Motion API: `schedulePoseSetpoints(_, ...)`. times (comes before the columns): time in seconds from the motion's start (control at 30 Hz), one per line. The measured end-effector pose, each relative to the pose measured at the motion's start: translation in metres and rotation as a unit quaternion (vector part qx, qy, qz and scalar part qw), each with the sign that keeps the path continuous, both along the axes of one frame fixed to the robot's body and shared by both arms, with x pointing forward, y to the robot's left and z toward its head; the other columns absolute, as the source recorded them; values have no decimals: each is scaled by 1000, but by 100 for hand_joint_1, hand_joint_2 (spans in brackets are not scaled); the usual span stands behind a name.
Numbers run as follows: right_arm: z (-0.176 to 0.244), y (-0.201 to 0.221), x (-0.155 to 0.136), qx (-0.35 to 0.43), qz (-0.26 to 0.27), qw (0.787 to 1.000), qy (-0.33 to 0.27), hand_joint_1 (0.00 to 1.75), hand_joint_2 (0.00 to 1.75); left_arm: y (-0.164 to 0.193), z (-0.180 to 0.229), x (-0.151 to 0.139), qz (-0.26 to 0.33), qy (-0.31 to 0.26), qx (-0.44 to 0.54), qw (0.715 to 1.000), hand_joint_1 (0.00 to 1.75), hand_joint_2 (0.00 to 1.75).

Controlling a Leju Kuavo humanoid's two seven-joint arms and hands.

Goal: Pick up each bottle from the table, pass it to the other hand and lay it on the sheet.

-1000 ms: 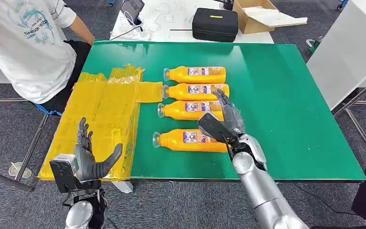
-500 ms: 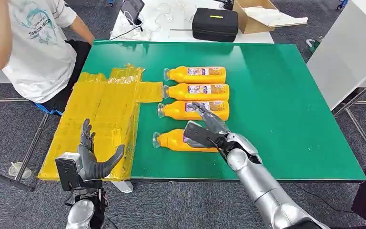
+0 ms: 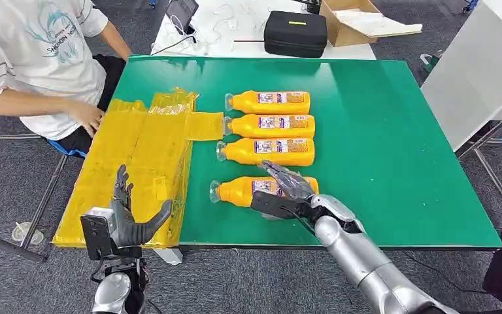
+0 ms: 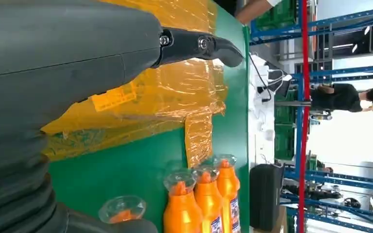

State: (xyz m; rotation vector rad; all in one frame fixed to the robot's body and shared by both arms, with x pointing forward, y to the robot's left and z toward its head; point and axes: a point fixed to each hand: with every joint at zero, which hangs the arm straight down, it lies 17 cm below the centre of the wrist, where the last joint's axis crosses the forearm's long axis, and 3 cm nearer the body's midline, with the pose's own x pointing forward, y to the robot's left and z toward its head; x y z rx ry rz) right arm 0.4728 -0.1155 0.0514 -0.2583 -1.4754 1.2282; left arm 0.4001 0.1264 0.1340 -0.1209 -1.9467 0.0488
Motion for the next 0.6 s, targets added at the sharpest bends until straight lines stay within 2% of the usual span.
schedulePoseSetpoints(0.33,-16,-53,12,-69,-51,996,-10,0,175,2,-6,-1,2,11,0,1000,0,175)
schedulePoseSetpoints(0.6,-25,-66,14,-94,-63,994,-6,0,175,2,-10,-1,1,18,0,1000,0,175)
